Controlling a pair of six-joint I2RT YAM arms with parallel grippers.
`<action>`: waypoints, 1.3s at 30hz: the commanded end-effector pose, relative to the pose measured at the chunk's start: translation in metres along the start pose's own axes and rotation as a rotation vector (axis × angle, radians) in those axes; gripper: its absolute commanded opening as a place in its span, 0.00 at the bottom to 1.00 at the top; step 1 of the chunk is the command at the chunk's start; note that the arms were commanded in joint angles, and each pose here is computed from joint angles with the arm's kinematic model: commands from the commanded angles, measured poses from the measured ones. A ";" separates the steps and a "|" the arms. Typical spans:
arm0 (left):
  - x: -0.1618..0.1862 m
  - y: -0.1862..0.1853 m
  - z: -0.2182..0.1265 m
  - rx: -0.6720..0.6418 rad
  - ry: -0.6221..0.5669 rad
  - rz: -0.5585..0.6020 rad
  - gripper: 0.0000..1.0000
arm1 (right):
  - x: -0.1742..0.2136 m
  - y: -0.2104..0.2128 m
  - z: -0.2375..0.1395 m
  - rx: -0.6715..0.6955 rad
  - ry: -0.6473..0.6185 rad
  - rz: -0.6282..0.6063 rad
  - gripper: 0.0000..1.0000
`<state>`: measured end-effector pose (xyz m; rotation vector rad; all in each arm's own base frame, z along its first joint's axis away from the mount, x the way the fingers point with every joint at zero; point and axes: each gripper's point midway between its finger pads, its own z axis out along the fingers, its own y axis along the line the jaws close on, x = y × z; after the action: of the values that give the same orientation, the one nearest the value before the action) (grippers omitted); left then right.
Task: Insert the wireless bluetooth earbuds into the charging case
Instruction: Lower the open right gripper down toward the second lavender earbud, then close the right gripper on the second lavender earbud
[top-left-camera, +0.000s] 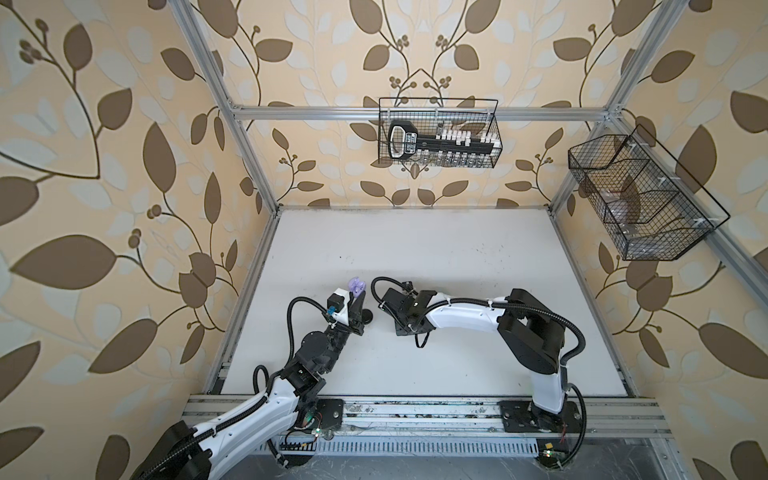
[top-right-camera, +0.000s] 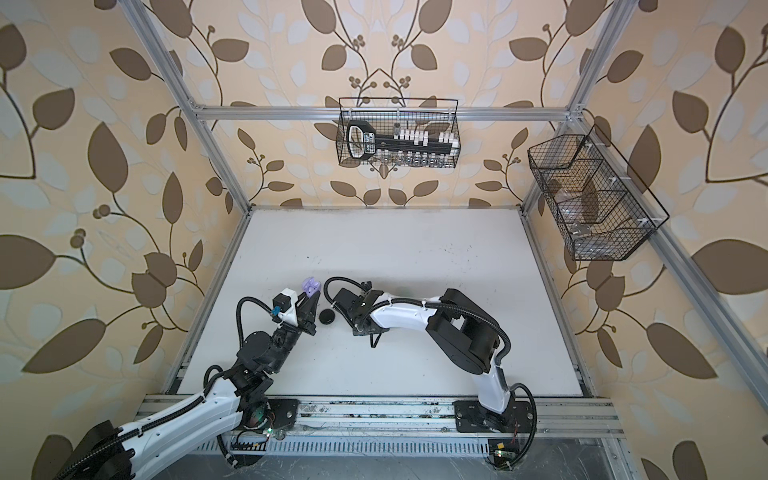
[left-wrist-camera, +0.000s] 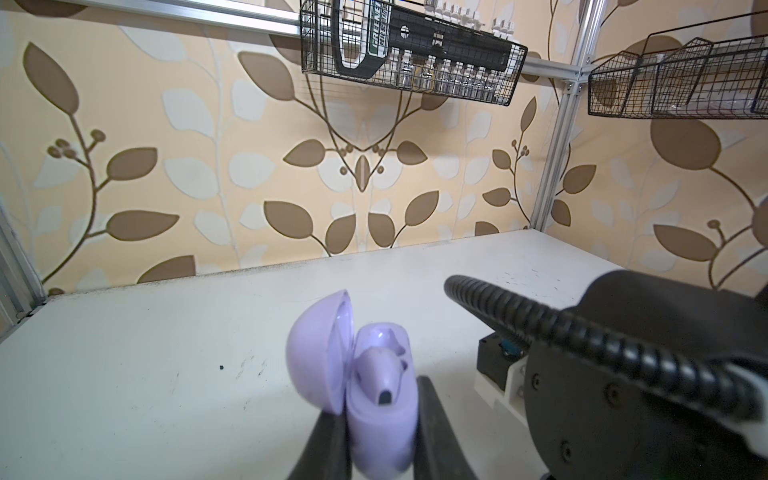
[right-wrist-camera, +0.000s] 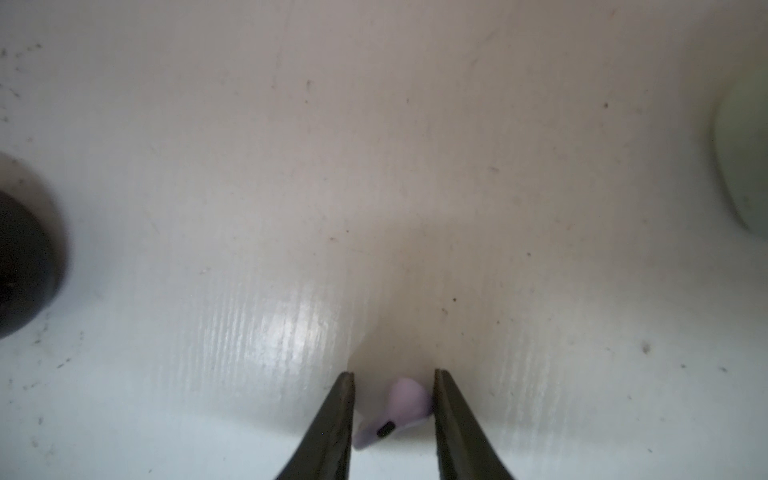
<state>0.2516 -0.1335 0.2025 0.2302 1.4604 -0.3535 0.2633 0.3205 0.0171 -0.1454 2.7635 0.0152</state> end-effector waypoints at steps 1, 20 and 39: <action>-0.025 -0.005 0.002 0.018 -0.069 -0.008 0.00 | 0.024 -0.014 0.011 0.052 0.063 -0.008 0.32; -0.026 -0.008 0.002 0.035 -0.074 -0.009 0.00 | 0.023 -0.012 0.004 0.023 0.044 0.010 0.24; -0.033 -0.054 0.001 0.294 -0.102 0.027 0.00 | -0.031 -0.030 -0.072 -0.052 -0.164 0.048 0.32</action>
<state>0.2351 -0.1738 0.2004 0.4544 1.4277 -0.5097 0.2733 0.3036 0.0976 -0.0760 2.6112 0.1708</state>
